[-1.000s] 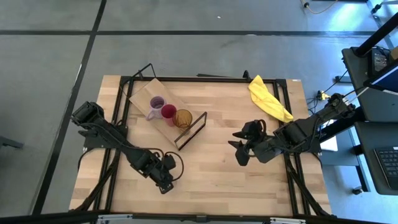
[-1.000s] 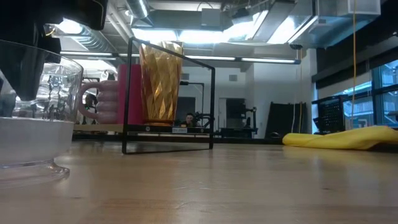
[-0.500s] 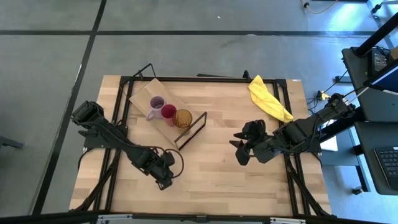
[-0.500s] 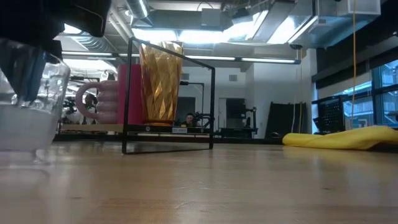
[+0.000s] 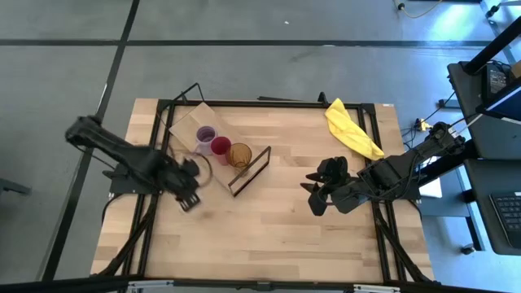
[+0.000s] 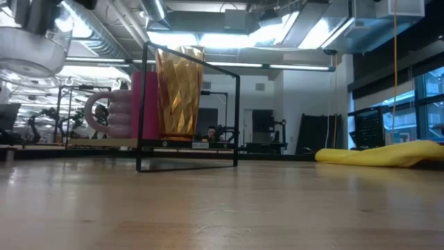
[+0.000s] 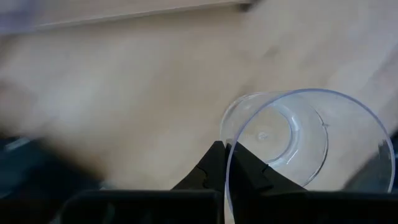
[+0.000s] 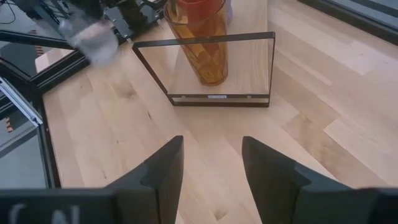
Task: Stack small to large cups/mugs on shelf
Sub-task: Put the transparent cup on the shelf
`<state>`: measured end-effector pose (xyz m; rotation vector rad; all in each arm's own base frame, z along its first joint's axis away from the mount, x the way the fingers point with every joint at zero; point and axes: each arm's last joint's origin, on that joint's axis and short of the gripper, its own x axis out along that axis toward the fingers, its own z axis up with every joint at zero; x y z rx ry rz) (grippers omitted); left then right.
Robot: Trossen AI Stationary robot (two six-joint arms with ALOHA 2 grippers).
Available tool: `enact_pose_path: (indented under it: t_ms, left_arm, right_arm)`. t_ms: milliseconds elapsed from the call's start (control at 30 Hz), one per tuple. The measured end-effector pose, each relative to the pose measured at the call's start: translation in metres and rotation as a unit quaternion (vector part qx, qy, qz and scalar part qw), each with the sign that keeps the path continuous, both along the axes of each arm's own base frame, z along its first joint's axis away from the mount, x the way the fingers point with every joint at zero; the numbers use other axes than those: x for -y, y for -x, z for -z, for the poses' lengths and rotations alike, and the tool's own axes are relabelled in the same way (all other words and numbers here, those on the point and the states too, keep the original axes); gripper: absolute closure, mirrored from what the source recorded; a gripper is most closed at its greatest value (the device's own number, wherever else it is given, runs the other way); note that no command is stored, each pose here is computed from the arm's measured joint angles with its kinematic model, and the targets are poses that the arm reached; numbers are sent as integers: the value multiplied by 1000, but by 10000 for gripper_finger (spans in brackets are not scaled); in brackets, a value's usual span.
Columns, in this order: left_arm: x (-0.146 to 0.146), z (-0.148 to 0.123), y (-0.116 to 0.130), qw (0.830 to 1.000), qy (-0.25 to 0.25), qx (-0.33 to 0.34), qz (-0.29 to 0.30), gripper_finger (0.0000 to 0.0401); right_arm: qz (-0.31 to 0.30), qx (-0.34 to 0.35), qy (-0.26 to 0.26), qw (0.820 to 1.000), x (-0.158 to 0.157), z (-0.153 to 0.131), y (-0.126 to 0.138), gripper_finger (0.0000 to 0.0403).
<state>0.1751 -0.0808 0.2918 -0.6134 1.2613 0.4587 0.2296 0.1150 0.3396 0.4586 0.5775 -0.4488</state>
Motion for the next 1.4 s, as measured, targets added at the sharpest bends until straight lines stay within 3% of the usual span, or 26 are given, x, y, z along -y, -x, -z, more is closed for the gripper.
enact_pose_path:
  t_ms: [233,367,600,733,933,1400]
  left_arm:
    - [-40,-24,65,993,-44,-41,-103,400]
    - [-52,-32,78,987,-56,26,-146,401]
    - [-75,-32,84,962,-138,64,-226,401]
    - [-82,-32,85,956,-153,61,-242,401]
    - [-85,-32,84,951,-152,63,-261,401]
    - [-83,-41,62,946,-120,174,-247,401]
  right_arm:
    - [8,3,-7,1000,0,0,0,238]
    - [17,8,2,1000,1,0,0,238]
    - [36,16,5,999,2,0,0,238]
    - [40,15,2,999,2,0,1,238]
    - [63,21,-22,998,2,1,2,238]
    - [106,27,-14,994,23,0,-8,238]
